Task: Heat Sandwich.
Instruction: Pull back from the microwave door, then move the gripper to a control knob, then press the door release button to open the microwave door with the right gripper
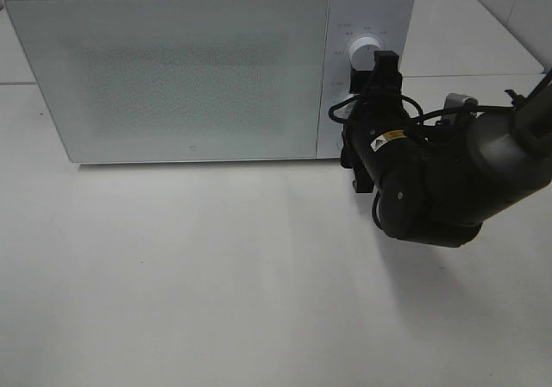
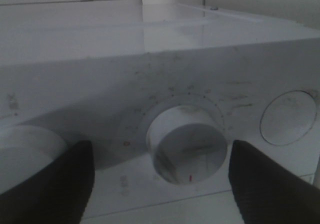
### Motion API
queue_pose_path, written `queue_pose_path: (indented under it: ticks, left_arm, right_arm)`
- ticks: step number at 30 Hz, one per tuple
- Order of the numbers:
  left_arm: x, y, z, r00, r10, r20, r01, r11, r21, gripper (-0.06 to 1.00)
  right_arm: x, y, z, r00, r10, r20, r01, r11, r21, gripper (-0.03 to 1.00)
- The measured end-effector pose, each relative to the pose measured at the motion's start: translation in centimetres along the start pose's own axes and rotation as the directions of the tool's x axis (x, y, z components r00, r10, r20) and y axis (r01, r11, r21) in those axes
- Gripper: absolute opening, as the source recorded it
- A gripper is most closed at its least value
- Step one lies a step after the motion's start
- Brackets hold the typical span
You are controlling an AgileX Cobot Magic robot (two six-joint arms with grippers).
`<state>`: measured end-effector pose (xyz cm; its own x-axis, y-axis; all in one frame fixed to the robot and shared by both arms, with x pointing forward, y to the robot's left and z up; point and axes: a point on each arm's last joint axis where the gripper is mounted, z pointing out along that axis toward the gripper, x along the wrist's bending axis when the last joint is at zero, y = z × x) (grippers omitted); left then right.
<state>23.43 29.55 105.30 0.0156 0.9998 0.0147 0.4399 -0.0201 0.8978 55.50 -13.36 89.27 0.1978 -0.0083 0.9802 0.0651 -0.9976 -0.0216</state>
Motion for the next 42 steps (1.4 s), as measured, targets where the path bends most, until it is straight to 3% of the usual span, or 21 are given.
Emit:
queue_pose_path:
  ticks: [16,19,20,22,24,25,26,28,29,30,32,33,34,35,37,38,39,40,41,42]
  left_arm:
    - [0.0,0.0,0.0,1.000,0.000,0.000,0.000,1.000,0.000,0.97]
    - [0.0,0.0,0.0,1.000,0.000,0.000,0.000,1.000,0.000,0.97]
    - [0.0,0.0,0.0,1.000,0.000,0.000,0.000,1.000,0.000,0.97]
    - [0.0,0.0,0.0,1.000,0.000,0.000,0.000,1.000,0.000,0.97]
    - [0.0,0.0,0.0,1.000,0.000,0.000,0.000,1.000,0.000,0.97]
    - [0.0,0.0,0.0,1.000,0.000,0.000,0.000,1.000,0.000,0.97]
    - [0.0,0.0,0.0,1.000,0.000,0.000,0.000,1.000,0.000,0.97]
    - [0.0,0.0,0.0,1.000,0.000,0.000,0.000,1.000,0.000,0.97]
    - [0.0,0.0,0.0,1.000,0.000,0.000,0.000,1.000,0.000,0.97]
    - [0.0,0.0,0.0,1.000,0.000,0.000,0.000,1.000,0.000,0.97]
    - [0.0,0.0,0.0,1.000,0.000,0.000,0.000,1.000,0.000,0.97]
    - [0.0,0.0,0.0,1.000,0.000,0.000,0.000,1.000,0.000,0.97]
    - [0.0,0.0,0.0,1.000,0.000,0.000,0.000,1.000,0.000,0.97]
    - [0.0,0.0,0.0,1.000,0.000,0.000,0.000,1.000,0.000,0.97]
    - [0.0,0.0,0.0,1.000,0.000,0.000,0.000,1.000,0.000,0.97]
    - [0.0,0.0,0.0,1.000,0.000,0.000,0.000,1.000,0.000,0.97]
    - [0.0,0.0,0.0,1.000,0.000,0.000,0.000,1.000,0.000,0.97]
    - [0.0,0.0,0.0,1.000,0.000,0.000,0.000,1.000,0.000,0.97]
    - [0.0,0.0,0.0,1.000,0.000,0.000,0.000,1.000,0.000,0.97]
    - [0.0,0.0,0.0,1.000,0.000,0.000,0.000,1.000,0.000,0.97]
  right_arm:
    - [0.2,0.2,-3.6,0.978,-0.181,0.108,0.157,0.967,0.199,0.75]
    - [0.2,0.2,-4.9,0.944,-0.299,0.142,0.252,0.927,0.277,0.75]
    - [0.3,0.2,-5.5,0.909,-0.381,0.167,0.311,0.889,0.337,0.75]
    - [0.4,0.1,-5.9,0.891,-0.417,0.177,0.334,0.868,0.366,0.75]
    - [0.8,0.0,-6.4,0.849,-0.498,0.175,0.393,0.818,0.421,0.75]
    - [1.3,0.0,-7.1,0.791,-0.592,0.155,0.466,0.747,0.475,0.75]
    - [1.3,0.0,-7.1,0.791,-0.592,0.155,0.466,0.747,0.475,0.75]
    - [1.7,0.0,-7.6,0.726,-0.677,0.124,0.531,0.666,0.524,0.75]
    - [2.2,-0.1,-8.2,0.645,-0.760,0.084,0.590,0.565,0.577,0.75]
    - [2.2,-0.1,-8.2,0.645,-0.760,0.084,0.590,0.565,0.577,0.75]
    - [2.7,-0.1,-8.7,0.571,-0.820,0.040,0.629,0.468,0.620,0.75]
    - [3.1,-0.2,-9.1,0.497,-0.868,-0.009,0.656,0.369,0.659,0.75]
    - [3.3,-0.2,-9.3,0.459,-0.888,-0.036,0.664,0.315,0.678,0.75]
    - [3.3,-0.2,-9.3,0.459,-0.888,-0.036,0.664,0.315,0.678,0.75]
    - [3.5,-0.2,-9.8,0.386,-0.918,-0.094,0.675,0.211,0.707,0.75]
    - [3.8,-0.2,-10.3,0.326,-0.935,-0.143,0.667,0.120,0.735,0.75]
    - [3.7,-0.2,-10.5,0.294,-0.941,-0.170,0.660,0.072,0.748,0.75]
    - [3.7,-0.2,-10.5,0.294,-0.941,-0.170,0.660,0.072,0.748,0.75]
    - [3.8,-0.1,-10.8,0.266,-0.944,-0.197,0.654,0.026,0.756,0.75]
    - [3.9,-0.1,-11.2,0.222,-0.945,-0.242,0.637,-0.048,0.770,0.75]
